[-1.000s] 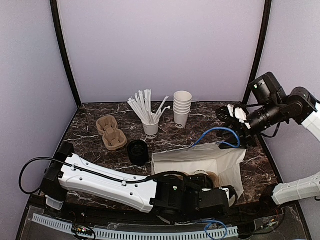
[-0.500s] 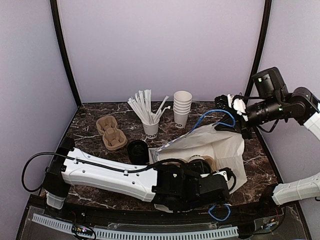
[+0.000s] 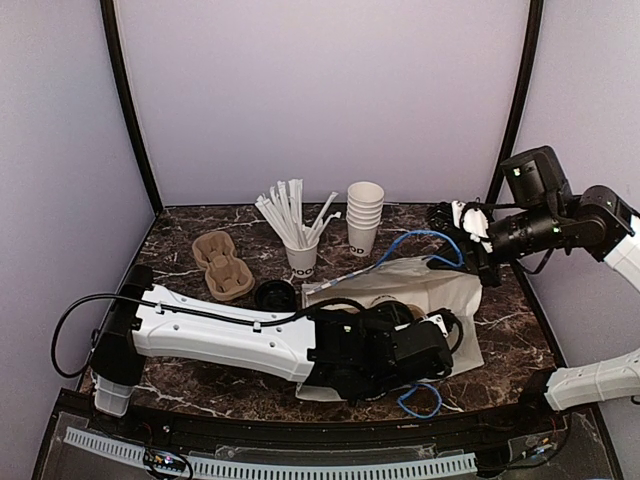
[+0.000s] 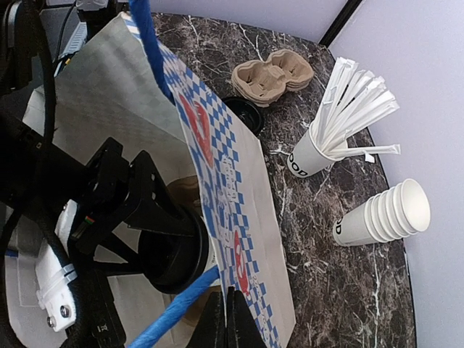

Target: Pack the takeout coffee

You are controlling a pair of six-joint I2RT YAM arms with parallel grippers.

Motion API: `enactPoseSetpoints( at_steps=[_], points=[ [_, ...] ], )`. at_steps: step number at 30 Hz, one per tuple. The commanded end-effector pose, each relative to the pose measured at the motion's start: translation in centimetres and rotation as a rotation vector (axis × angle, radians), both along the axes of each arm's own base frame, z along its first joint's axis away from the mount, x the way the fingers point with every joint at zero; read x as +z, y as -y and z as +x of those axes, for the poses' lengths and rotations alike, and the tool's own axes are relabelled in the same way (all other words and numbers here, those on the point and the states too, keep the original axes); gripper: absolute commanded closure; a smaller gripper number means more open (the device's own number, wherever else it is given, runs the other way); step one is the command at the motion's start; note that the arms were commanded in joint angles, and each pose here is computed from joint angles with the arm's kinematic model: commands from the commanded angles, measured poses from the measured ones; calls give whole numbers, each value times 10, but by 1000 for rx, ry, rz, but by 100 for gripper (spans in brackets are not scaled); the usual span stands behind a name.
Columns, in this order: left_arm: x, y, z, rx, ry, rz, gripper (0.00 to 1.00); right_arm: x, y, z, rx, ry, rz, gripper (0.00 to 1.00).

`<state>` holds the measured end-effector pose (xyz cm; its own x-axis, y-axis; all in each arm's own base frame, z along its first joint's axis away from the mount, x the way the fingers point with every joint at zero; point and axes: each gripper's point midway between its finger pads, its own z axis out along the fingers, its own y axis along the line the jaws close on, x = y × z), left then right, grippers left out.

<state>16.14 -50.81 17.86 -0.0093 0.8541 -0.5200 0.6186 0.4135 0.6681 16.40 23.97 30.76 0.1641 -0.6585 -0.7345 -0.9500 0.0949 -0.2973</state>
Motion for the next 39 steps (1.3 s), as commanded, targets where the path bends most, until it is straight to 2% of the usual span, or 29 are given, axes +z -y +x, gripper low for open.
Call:
enactPoseSetpoints(
  at_steps=[1,13,21,25,29,39],
  points=[
    [11,2,1,-19,-70,-83,89,18,-7,-10,49,18,77,100],
    [-7,27,2,-121,-127,-65,89,15,-10,-24,106,-30,84,100],
    [-19,29,7,-121,-239,-87,90,13,-9,-32,143,-46,69,100],
    [-21,40,2,-171,-290,-116,90,8,-10,-33,151,-49,52,100],
    [-11,39,2,-182,-276,-110,90,5,-8,-27,117,-24,31,100],
    [29,10,16,-96,-133,-86,90,10,-5,-19,75,16,17,100]
  ],
)
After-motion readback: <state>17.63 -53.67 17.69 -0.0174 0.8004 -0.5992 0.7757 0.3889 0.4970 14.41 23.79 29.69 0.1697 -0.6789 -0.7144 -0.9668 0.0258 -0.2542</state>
